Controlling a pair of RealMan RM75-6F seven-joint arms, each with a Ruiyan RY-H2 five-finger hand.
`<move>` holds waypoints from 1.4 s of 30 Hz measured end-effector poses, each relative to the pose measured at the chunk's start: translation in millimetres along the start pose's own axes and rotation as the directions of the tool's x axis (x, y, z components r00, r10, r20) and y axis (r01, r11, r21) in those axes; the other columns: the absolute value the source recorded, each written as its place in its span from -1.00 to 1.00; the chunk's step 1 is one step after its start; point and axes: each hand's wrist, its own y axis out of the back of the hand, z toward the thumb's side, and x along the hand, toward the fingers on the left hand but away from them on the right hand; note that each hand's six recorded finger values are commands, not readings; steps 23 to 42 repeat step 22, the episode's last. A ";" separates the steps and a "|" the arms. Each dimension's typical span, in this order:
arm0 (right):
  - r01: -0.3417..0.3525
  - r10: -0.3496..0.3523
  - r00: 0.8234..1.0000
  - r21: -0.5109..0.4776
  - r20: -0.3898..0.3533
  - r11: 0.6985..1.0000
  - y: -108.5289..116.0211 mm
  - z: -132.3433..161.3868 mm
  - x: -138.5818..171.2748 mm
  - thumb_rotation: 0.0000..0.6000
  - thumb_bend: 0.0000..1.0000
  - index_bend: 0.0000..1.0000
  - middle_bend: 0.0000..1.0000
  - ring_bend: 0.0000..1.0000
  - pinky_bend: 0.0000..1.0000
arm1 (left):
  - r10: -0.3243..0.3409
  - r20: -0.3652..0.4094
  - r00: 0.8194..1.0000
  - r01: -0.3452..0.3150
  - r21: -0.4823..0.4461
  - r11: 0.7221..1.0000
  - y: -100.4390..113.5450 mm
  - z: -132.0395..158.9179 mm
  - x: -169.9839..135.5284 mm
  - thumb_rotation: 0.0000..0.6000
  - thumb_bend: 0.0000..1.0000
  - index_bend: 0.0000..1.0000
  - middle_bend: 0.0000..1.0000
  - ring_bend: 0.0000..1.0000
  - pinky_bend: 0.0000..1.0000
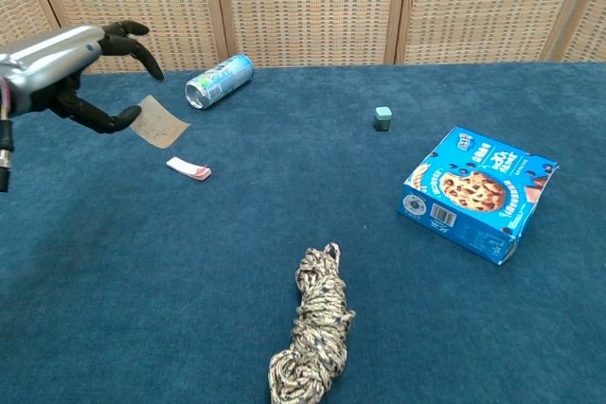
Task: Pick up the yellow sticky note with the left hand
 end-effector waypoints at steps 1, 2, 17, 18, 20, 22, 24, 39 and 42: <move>0.000 0.000 1.000 0.002 -0.001 1.000 -0.2 0.4 0.2 1.00 -1.00 -1.00 -1.00 -1.00 -1.00 | 0.016 0.006 1.000 -0.016 -0.018 1.000 3.6 -1.5 -7.1 1.00 -0.23 -0.85 -1.00 -1.00 -1.00; 0.000 0.000 1.000 0.004 -0.003 1.000 -0.3 1.1 0.5 1.00 -1.00 -1.00 -1.00 -1.00 -1.00 | 0.027 0.010 1.000 -0.026 -0.035 0.999 5.6 -2.3 -12.1 1.00 -0.28 -0.90 -1.00 -1.00 -1.00; -0.011 0.011 1.000 0.020 -0.015 1.000 -6.1 8.7 1.2 1.00 -1.00 -1.00 -1.00 -1.00 -1.00 | 0.167 0.001 0.986 -0.155 -0.358 0.921 22.3 -21.7 -57.0 1.00 -0.52 -0.98 -1.00 -1.00 -1.00; -0.010 0.010 1.000 0.021 -0.015 1.000 -6.0 9.0 1.4 1.00 -1.00 -1.00 -1.00 -1.00 -1.00 | 0.168 0.003 0.986 -0.155 -0.370 0.916 23.3 -20.4 -57.0 1.00 -0.52 -0.98 -1.00 -1.00 -1.00; -0.010 0.010 1.000 0.023 -0.016 1.000 -6.2 9.1 1.8 1.00 -1.00 -1.00 -1.00 -1.00 -1.00 | 0.172 0.008 0.985 -0.155 -0.393 0.906 25.9 -16.7 -56.6 1.00 -0.52 -0.98 -1.00 -1.00 -1.00; -0.011 0.011 1.000 0.023 -0.015 1.000 -6.4 8.9 1.9 1.00 -1.00 -1.00 -1.00 -1.00 -1.00 | 0.175 0.018 0.984 -0.153 -0.408 0.900 28.7 -12.2 -55.4 1.00 -0.52 -0.98 -1.00 -1.00 -1.00; -0.011 0.011 1.000 0.023 -0.015 1.000 -6.4 8.9 1.9 1.00 -1.00 -1.00 -1.00 -1.00 -1.00 | 0.175 0.018 0.984 -0.153 -0.408 0.900 28.7 -12.2 -55.4 1.00 -0.52 -0.98 -1.00 -1.00 -1.00; -0.011 0.011 1.000 0.023 -0.015 1.000 -6.4 8.9 1.9 1.00 -1.00 -1.00 -1.00 -1.00 -1.00 | 0.175 0.018 0.984 -0.153 -0.408 0.900 28.7 -12.2 -55.4 1.00 -0.52 -0.98 -1.00 -1.00 -1.00; -0.011 0.011 1.000 0.023 -0.015 1.000 -6.4 8.9 1.9 1.00 -1.00 -1.00 -1.00 -1.00 -1.00 | 0.175 0.018 0.984 -0.153 -0.408 0.900 28.7 -12.2 -55.4 1.00 -0.52 -0.98 -1.00 -1.00 -1.00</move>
